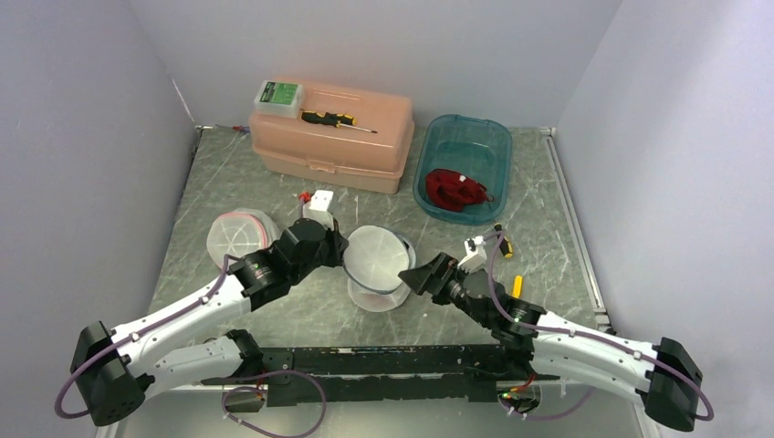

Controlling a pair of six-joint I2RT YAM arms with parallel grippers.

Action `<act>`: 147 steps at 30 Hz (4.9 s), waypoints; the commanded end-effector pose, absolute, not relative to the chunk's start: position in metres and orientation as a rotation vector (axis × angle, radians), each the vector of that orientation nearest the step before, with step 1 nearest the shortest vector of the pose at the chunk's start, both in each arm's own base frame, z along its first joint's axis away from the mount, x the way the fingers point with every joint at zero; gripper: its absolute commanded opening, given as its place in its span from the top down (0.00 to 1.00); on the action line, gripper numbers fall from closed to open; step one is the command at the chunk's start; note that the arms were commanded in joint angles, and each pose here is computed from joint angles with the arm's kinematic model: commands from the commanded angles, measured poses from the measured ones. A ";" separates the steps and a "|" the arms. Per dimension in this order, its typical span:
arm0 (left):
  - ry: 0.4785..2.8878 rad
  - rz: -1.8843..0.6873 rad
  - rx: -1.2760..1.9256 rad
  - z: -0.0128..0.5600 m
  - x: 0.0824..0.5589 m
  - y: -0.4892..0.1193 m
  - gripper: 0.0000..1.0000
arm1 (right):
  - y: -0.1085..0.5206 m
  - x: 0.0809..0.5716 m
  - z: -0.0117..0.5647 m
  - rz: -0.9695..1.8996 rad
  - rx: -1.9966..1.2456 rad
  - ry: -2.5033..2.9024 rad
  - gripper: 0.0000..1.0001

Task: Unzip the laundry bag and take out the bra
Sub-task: Unzip the laundry bag at the center of the board, then open the laundry bag at the center of the board.

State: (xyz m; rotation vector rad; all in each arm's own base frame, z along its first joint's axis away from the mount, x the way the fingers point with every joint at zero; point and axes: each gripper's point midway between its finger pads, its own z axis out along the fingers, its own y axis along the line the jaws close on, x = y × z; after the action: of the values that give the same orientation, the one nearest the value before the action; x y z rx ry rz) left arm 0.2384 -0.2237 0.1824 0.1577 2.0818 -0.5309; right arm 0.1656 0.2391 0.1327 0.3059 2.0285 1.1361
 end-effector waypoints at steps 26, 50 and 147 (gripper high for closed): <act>1.909 -0.553 -0.139 0.249 0.222 -0.164 0.72 | 0.336 0.178 0.210 1.123 -0.630 2.021 1.00; 1.920 -0.375 -0.115 0.278 0.209 -0.121 0.13 | 0.299 0.186 0.137 0.980 -0.788 2.350 1.00; 1.943 -0.638 1.021 0.241 0.146 -0.418 0.12 | 0.099 0.187 0.254 0.612 0.191 1.697 0.04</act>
State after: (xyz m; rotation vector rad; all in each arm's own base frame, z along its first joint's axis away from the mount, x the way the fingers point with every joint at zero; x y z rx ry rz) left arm 0.1482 -0.4132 0.2230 1.0271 2.0078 -0.6353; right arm 0.1878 0.1058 0.2514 0.1579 1.7024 0.6270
